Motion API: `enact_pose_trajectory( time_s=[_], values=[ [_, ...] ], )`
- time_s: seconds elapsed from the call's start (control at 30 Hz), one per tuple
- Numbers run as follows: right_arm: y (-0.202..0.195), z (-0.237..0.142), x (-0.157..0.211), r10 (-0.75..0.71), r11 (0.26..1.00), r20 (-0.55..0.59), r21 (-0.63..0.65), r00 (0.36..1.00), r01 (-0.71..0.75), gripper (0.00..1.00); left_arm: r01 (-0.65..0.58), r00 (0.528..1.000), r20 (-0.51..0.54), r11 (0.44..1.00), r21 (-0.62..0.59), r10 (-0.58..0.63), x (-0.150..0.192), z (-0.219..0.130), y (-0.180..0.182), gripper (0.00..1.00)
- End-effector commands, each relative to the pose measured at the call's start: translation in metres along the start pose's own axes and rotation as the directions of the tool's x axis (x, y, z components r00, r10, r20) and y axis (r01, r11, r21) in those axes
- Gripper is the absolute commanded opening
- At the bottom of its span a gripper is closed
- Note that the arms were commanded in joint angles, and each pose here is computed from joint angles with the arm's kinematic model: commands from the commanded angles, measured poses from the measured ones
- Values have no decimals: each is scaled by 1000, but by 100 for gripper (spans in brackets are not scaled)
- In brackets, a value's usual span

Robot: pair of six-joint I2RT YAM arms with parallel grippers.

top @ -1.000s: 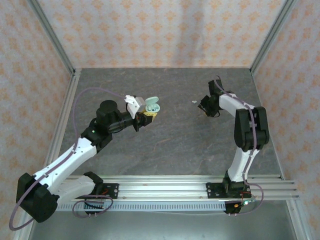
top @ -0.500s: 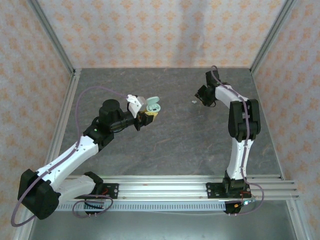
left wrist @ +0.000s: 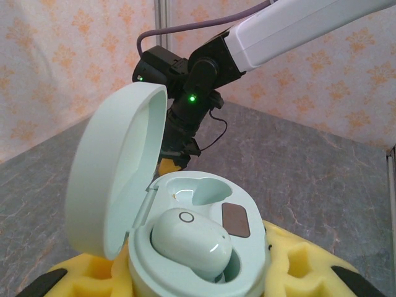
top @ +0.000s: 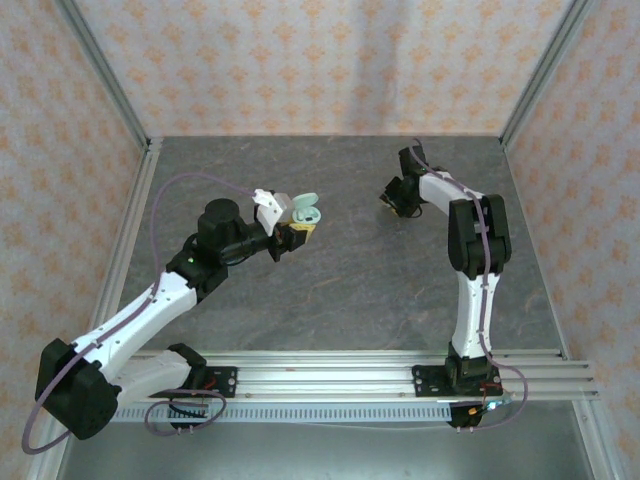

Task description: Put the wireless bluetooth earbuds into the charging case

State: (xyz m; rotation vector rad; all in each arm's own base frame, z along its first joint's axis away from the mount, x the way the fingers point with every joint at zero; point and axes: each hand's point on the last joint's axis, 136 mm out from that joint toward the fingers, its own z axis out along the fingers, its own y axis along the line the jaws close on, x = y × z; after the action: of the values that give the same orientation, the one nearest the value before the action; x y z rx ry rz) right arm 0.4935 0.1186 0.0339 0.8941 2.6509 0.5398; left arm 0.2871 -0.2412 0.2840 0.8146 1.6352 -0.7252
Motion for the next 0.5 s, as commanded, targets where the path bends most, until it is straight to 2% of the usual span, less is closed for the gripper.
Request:
enact_pose_trajectory(
  time_s=[0.0, 0.37, 0.47],
  values=[
    [3, 6, 2, -19, 1000, -14, 17, 1000, 19, 36, -23, 998, 61, 999, -25, 24, -21, -8, 0, 7],
    [2, 9, -3, -42, 998, -11, 51, 999, 43, 35, -28, 998, 62, 999, -40, 30, -21, -16, -2, 7],
    [3, 9, -6, -57, 996, -10, 66, 998, 58, 32, -29, 998, 62, 999, -41, 32, -20, -17, -2, 7]
  ],
)
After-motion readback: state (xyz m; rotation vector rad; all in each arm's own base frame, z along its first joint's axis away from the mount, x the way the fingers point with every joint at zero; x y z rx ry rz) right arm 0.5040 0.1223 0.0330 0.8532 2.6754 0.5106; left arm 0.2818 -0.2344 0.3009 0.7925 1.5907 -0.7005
